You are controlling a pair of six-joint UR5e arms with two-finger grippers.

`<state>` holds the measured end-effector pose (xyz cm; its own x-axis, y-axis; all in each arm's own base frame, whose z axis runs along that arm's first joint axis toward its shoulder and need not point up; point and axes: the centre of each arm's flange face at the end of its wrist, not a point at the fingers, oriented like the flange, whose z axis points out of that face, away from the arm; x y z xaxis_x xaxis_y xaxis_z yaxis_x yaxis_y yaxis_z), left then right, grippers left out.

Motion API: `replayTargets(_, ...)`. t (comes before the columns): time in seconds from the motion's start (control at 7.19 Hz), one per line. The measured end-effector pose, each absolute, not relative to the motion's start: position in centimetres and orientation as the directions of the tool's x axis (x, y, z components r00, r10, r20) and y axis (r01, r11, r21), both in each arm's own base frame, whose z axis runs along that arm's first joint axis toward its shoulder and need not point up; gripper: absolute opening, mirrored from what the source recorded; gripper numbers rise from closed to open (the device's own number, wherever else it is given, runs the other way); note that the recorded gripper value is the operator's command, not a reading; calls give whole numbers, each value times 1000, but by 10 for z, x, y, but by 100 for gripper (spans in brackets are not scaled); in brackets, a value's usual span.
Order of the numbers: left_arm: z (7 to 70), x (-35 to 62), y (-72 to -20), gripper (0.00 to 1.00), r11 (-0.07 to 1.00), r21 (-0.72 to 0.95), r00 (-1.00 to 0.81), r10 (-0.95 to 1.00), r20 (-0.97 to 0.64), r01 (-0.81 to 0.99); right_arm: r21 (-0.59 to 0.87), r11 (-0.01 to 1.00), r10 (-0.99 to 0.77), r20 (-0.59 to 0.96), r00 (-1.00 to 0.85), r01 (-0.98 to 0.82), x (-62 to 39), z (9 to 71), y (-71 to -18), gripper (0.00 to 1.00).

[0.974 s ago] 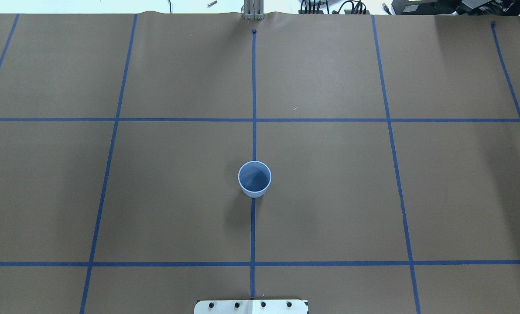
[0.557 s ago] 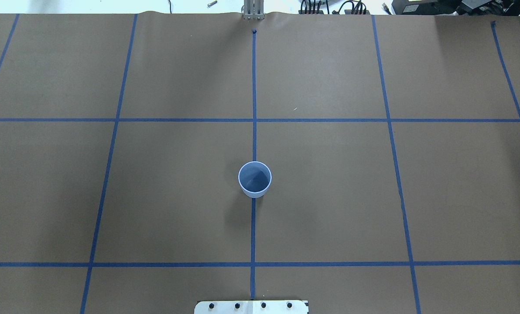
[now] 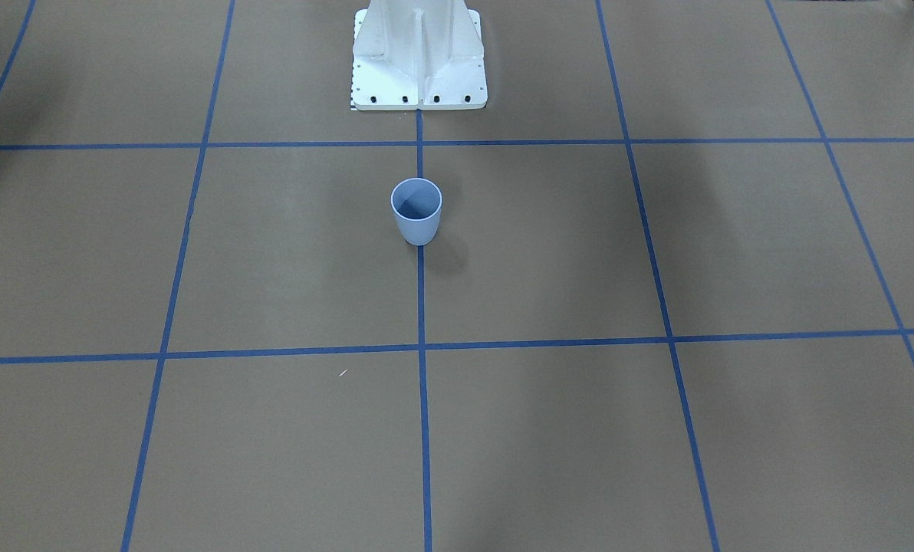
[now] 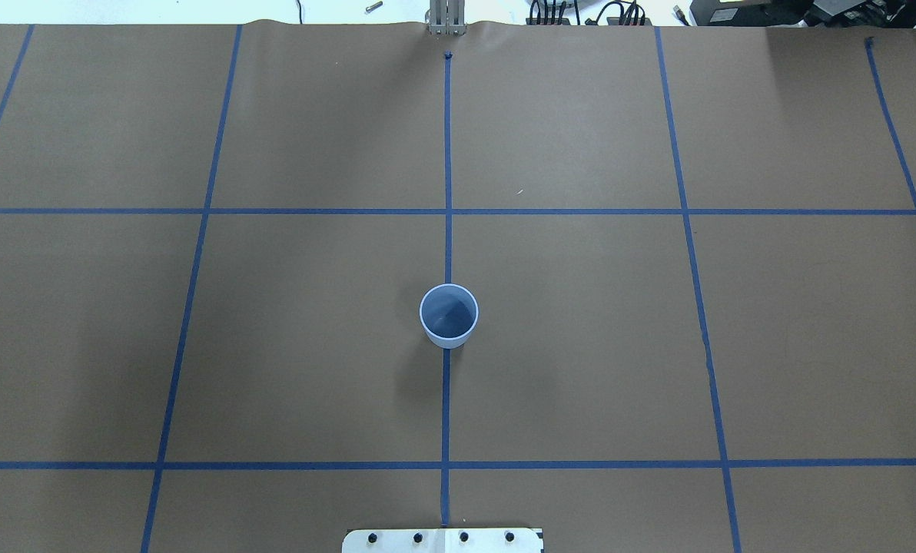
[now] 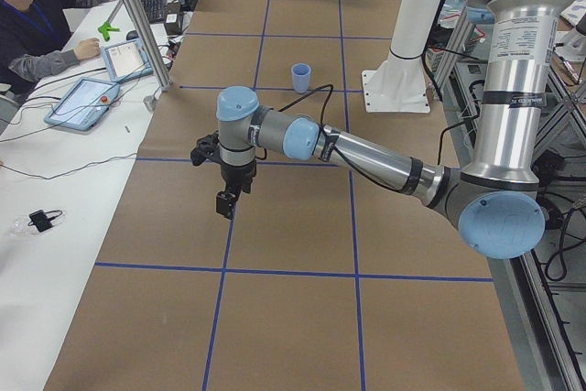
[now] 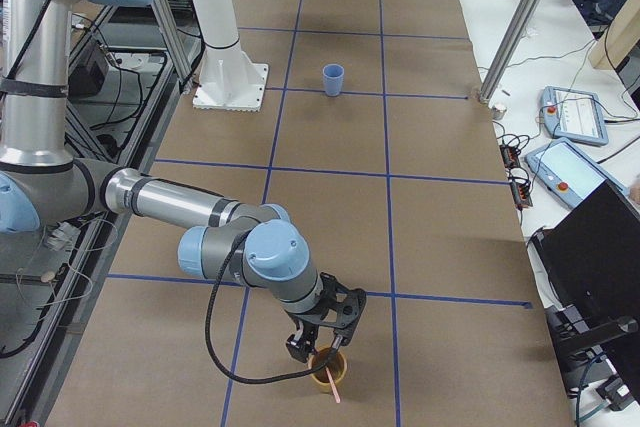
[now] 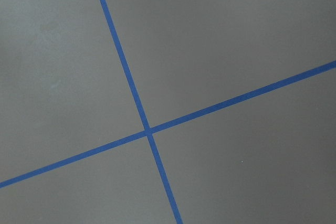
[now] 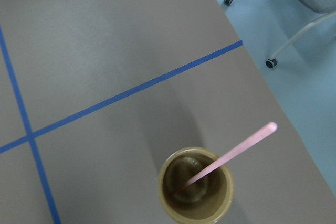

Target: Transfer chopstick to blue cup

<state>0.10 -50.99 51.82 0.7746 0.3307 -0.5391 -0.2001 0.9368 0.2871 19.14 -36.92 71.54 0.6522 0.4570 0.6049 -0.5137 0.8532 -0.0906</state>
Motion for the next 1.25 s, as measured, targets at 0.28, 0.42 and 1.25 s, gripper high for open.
replayTargets(0.28, 520, 6, -502, 99, 940, 280, 724, 332, -605, -197, -123, 795, 547, 568, 615, -594, 193, 748, -362, 98)
replayTargets(0.42, 520, 8, -501, 99, 940, 279, 713, 332, -618, -196, -151, 738, 616, 549, 565, -658, 194, 757, -358, 97)
replayTargets(1.25, 515, 9, -501, 99, 937, 288, 705, 339, -622, -196, -151, 516, 787, 472, 397, -843, 199, 794, -362, 90)
